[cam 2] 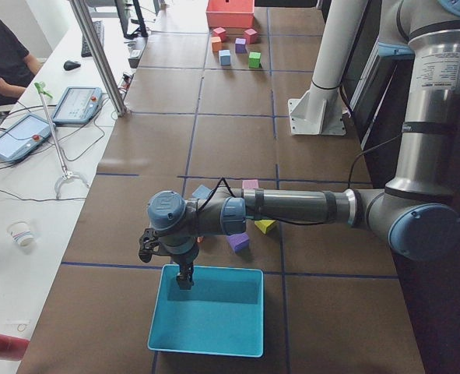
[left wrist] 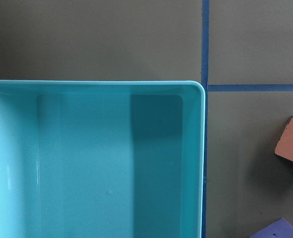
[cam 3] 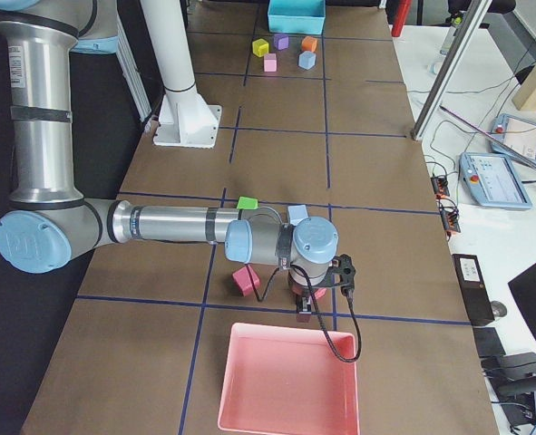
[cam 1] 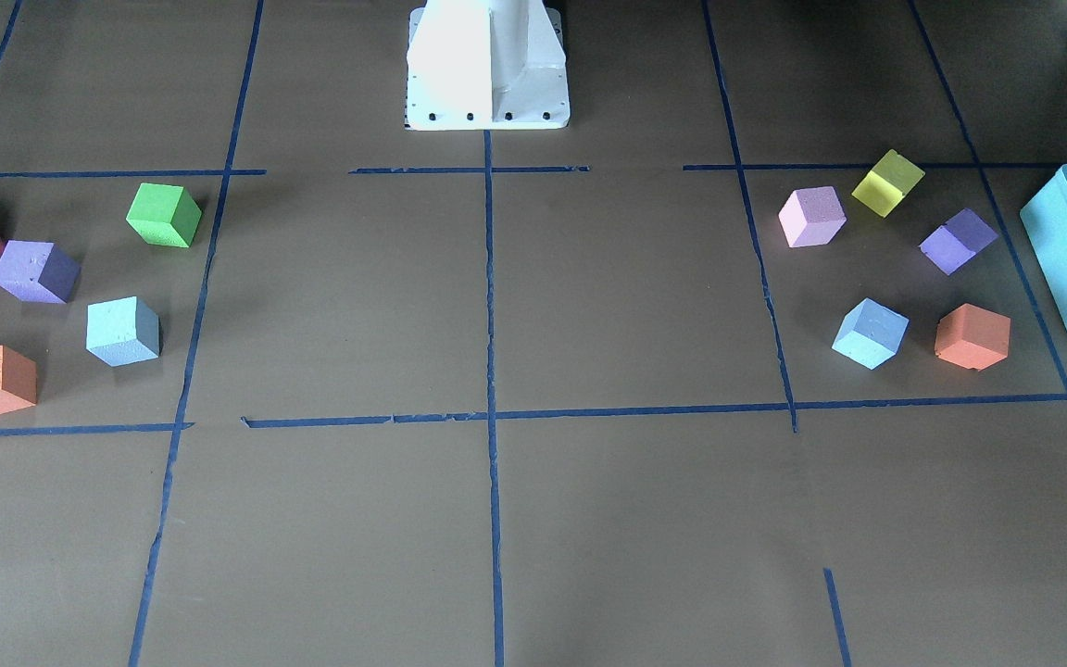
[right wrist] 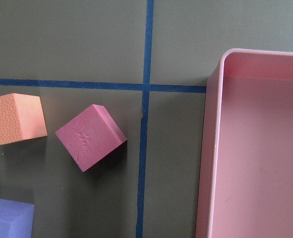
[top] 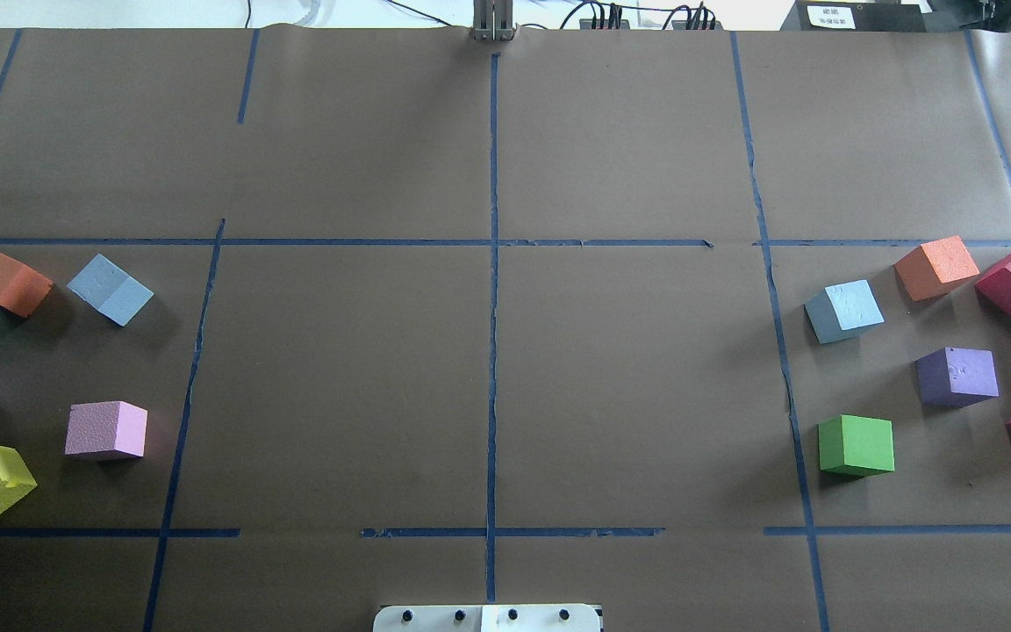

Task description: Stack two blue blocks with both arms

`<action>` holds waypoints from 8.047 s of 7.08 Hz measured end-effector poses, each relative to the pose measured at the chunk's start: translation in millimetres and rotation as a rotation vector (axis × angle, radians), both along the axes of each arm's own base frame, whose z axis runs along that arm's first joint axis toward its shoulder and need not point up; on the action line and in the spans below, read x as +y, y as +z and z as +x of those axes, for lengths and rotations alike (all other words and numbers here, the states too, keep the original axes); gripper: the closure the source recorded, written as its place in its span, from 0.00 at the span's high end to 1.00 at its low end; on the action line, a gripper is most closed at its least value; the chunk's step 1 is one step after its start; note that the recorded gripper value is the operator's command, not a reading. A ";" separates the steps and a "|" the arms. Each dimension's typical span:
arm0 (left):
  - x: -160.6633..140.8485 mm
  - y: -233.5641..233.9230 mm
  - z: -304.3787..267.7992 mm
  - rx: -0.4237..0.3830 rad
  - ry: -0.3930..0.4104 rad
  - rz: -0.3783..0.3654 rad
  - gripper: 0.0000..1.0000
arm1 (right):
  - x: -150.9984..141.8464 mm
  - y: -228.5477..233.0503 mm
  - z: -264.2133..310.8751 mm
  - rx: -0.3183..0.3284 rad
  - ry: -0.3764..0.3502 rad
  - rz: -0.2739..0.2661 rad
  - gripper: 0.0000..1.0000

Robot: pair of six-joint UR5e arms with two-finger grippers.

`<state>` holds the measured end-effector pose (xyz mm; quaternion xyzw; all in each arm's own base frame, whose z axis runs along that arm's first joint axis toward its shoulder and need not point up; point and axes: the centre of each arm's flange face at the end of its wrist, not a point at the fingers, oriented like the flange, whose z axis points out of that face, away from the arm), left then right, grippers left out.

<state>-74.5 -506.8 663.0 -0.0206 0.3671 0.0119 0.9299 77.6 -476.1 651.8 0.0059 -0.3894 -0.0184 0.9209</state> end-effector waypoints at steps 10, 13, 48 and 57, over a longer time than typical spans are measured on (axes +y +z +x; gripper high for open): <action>-6.0 -6.5 0.0 0.000 0.001 0.014 1.00 | 4.2 2.9 -0.5 0.000 0.000 -0.002 1.00; -4.2 -19.9 4.0 0.054 -0.001 0.037 1.00 | 2.2 -0.6 -0.5 -0.001 -0.001 0.006 1.00; -24.8 -69.6 30.0 0.099 0.043 0.172 1.00 | 29.8 -487.3 -660.4 -0.019 0.166 -0.093 0.03; -23.6 -75.8 34.9 0.177 0.041 0.172 1.00 | 40.5 -471.4 -709.4 0.012 0.172 -0.112 0.99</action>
